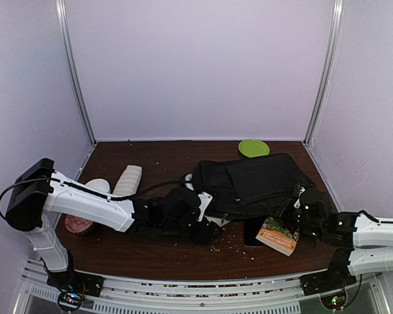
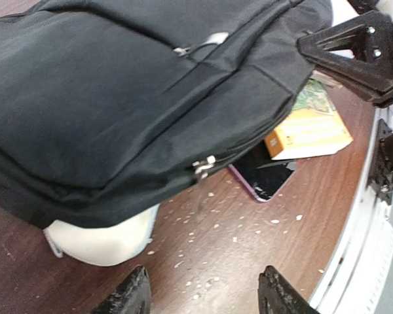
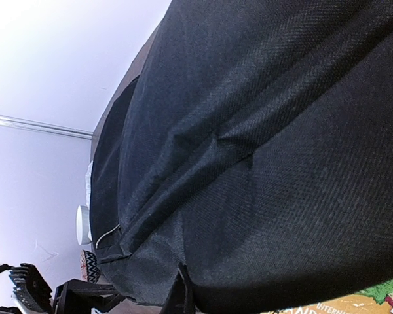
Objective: Pack the student bag
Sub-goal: Unzip the student bag at the center of the board.
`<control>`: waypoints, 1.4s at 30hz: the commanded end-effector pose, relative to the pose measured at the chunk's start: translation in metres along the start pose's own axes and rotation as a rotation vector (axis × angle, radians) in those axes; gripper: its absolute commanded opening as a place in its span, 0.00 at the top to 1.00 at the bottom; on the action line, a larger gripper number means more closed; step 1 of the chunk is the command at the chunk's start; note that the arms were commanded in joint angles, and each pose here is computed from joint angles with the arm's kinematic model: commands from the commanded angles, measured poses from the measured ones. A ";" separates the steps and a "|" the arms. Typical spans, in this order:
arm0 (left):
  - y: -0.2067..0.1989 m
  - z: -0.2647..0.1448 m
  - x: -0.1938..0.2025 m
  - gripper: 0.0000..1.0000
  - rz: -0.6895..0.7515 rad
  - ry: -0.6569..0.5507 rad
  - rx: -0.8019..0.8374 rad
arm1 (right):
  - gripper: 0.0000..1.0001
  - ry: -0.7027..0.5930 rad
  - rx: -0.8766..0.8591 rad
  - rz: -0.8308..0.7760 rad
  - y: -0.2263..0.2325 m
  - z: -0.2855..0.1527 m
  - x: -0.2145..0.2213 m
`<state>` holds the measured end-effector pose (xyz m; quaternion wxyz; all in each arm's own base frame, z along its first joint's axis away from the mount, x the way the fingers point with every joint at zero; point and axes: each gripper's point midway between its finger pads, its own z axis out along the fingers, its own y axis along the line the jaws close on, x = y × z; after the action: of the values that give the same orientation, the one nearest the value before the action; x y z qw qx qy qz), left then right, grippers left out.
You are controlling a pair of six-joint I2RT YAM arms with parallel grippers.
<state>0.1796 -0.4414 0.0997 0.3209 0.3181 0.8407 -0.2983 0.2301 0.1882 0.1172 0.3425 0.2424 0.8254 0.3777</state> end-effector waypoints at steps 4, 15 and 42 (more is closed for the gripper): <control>-0.018 0.011 -0.022 0.40 -0.021 -0.026 0.055 | 1.00 -0.050 -0.008 -0.040 0.007 -0.001 -0.012; -0.009 0.028 -0.032 0.43 -0.124 -0.024 0.085 | 1.00 -0.037 -0.034 -0.030 0.014 -0.003 -0.010; -0.012 0.043 -0.042 0.70 -0.154 -0.020 0.130 | 1.00 -0.038 -0.046 -0.027 0.018 -0.004 -0.012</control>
<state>0.2000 -0.4830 0.0944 0.2662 0.2777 0.8500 -0.3598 0.2305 0.1890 0.1184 0.3430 0.2417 0.8242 0.3803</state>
